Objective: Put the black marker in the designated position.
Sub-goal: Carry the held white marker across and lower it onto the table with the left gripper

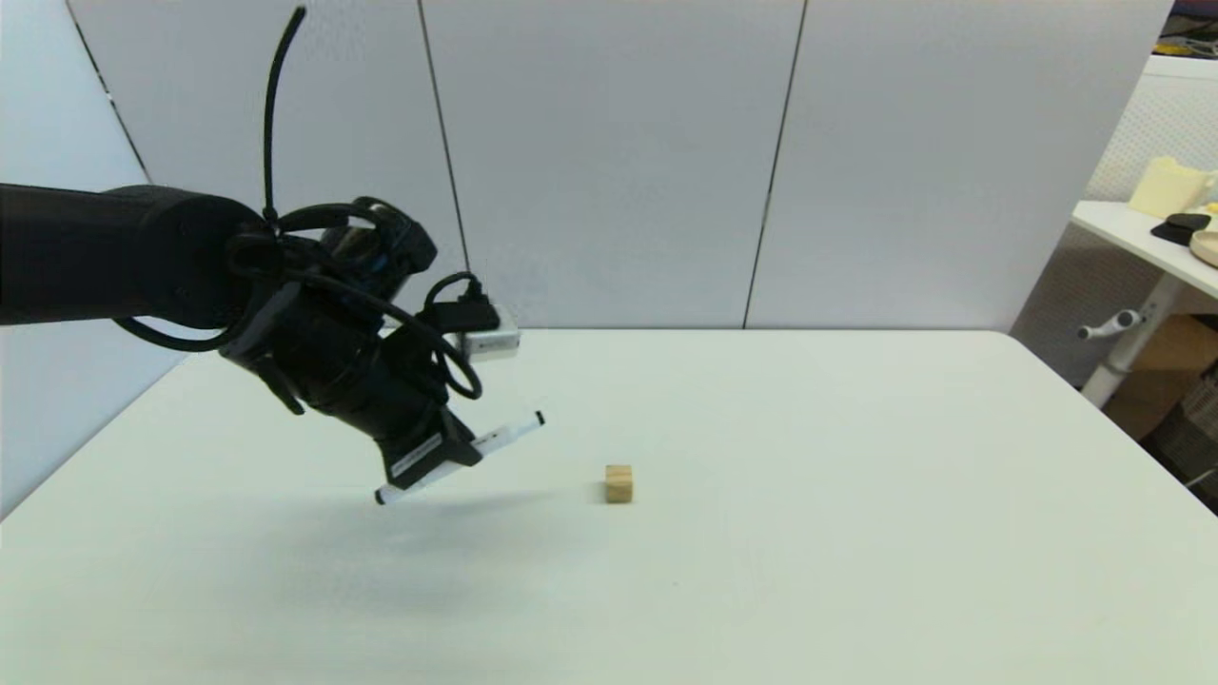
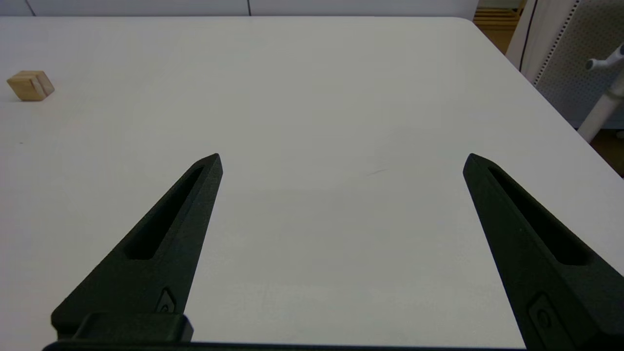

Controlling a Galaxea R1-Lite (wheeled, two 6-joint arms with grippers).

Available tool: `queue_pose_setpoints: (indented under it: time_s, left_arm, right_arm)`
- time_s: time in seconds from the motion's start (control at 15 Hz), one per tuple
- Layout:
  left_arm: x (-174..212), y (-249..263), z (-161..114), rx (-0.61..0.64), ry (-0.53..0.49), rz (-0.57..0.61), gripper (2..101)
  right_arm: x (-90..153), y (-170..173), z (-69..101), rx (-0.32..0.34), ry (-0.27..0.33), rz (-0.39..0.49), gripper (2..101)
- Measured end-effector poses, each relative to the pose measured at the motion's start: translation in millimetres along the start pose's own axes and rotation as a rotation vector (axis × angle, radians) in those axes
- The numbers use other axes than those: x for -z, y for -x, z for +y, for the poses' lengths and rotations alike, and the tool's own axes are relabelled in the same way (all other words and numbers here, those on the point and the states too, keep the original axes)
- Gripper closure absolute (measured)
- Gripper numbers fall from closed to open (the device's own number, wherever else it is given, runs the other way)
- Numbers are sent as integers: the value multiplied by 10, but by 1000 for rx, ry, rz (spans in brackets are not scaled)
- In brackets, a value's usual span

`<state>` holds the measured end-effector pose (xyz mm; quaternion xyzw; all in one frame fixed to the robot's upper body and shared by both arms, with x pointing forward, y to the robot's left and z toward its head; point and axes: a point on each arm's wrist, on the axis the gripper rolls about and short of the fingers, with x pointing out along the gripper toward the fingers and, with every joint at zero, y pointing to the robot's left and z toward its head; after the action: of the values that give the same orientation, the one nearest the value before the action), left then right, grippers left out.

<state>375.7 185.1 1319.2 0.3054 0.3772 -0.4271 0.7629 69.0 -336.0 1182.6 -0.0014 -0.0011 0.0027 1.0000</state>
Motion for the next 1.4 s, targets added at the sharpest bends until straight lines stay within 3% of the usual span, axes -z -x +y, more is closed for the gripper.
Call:
queue_pose_setpoints:
  time_s: [0.33, 0.73, 1.07, 1.4]
  left_arm:
    - [-607, -74, -347, 10, 198, -97, 919]
    - [-1107, -235, -465, 48, 510, -204, 919]
    - [-1307, -487, -458, 100, 822, -277, 919]
    - [-1269, -763, -467, 116, 977, -205, 919]
  right_arm:
    - [0, 0, 0, 0, 0, 0, 46]
    - [0, 0, 0, 0, 0, 0, 46]
    - [0, 0, 0, 0, 0, 0, 43]
    - [0, 0, 0, 0, 0, 0, 43]
